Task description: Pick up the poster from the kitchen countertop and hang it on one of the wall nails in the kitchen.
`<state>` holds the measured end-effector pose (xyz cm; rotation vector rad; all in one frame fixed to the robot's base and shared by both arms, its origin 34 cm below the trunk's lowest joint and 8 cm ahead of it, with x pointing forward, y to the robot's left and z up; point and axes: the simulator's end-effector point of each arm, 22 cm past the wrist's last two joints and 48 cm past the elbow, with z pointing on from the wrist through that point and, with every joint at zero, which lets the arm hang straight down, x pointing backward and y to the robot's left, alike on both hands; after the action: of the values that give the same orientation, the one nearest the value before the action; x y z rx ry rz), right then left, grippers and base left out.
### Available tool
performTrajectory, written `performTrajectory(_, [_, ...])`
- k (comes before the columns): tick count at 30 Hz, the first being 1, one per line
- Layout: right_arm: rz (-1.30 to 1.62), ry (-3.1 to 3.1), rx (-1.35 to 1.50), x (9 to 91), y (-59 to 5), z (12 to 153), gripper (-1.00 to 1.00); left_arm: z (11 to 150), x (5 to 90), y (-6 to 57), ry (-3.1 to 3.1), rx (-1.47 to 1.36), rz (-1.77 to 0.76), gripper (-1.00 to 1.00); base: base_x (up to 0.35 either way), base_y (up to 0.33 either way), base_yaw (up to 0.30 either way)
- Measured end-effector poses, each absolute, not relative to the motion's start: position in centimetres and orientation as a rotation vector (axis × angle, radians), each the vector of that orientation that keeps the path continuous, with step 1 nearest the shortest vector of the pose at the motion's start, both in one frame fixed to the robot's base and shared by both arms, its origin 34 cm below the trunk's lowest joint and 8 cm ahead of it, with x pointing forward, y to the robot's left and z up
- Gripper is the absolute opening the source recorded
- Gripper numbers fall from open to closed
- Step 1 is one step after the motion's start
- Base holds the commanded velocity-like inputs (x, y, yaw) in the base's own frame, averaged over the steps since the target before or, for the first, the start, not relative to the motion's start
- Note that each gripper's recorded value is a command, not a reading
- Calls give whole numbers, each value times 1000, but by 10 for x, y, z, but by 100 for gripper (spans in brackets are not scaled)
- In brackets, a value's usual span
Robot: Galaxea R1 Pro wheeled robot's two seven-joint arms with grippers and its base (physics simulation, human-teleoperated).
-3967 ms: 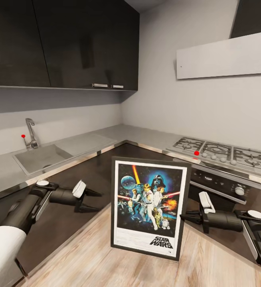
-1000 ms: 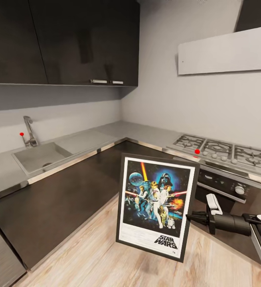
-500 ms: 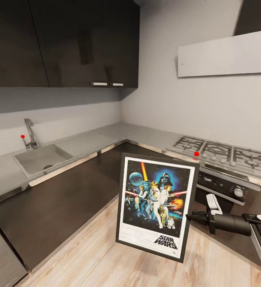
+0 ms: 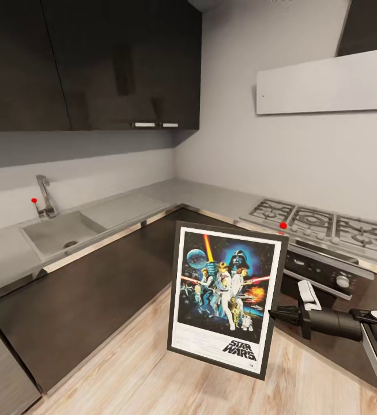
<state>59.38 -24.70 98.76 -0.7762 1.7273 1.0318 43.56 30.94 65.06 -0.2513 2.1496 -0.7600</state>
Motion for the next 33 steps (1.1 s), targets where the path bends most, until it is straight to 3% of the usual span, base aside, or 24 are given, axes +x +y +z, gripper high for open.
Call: performTrajectory(33, [1034, 1727, -777, 589, -247, 1031, -100, 693, 430, 309, 2151, -252, -760, 100, 0, 0, 0])
